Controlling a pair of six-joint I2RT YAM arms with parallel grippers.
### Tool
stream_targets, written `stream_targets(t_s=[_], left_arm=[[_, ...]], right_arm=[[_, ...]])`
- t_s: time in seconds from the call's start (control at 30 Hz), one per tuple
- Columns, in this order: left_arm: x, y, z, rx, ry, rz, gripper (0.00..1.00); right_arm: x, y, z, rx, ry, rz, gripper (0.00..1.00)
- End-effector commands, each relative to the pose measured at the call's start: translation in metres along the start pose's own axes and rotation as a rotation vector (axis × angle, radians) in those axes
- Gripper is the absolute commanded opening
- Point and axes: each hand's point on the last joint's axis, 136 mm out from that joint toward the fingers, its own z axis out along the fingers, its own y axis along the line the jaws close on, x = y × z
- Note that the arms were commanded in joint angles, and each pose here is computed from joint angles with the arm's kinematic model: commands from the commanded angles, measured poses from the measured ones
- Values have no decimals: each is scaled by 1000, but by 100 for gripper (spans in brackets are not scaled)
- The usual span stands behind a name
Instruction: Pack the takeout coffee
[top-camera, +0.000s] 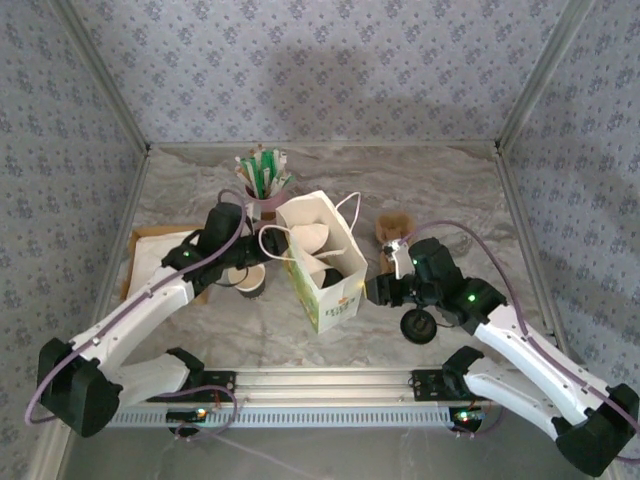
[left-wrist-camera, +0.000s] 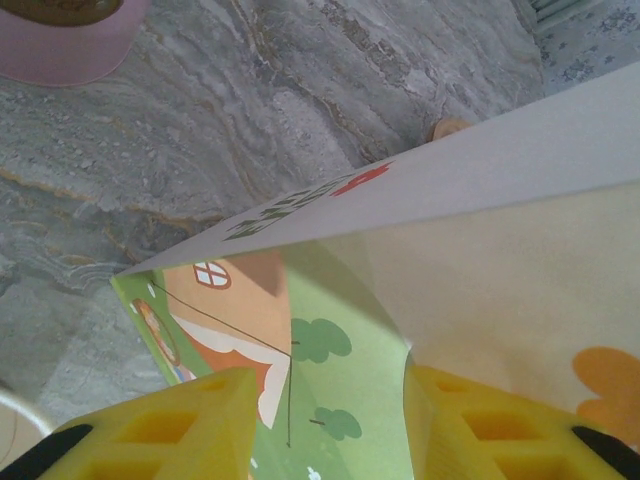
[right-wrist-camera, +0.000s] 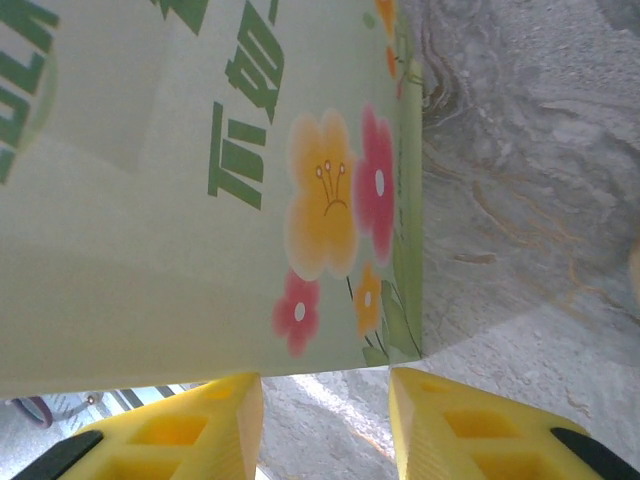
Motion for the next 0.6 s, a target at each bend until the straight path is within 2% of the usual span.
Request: stream_targets(t_s=[0.0,0.33,0.57], left_arm=[[-23,-23,-6,73,-53,25,42],[-50,-15,1,68,-82,6,42],[-54,2,-3,44,-92,-32,43]], right_arm=[[-4,8,4,-24,-16,-4,40],[-2,21,17,-35,4,-30,40],[-1,23,17,-10,3,-38,41]])
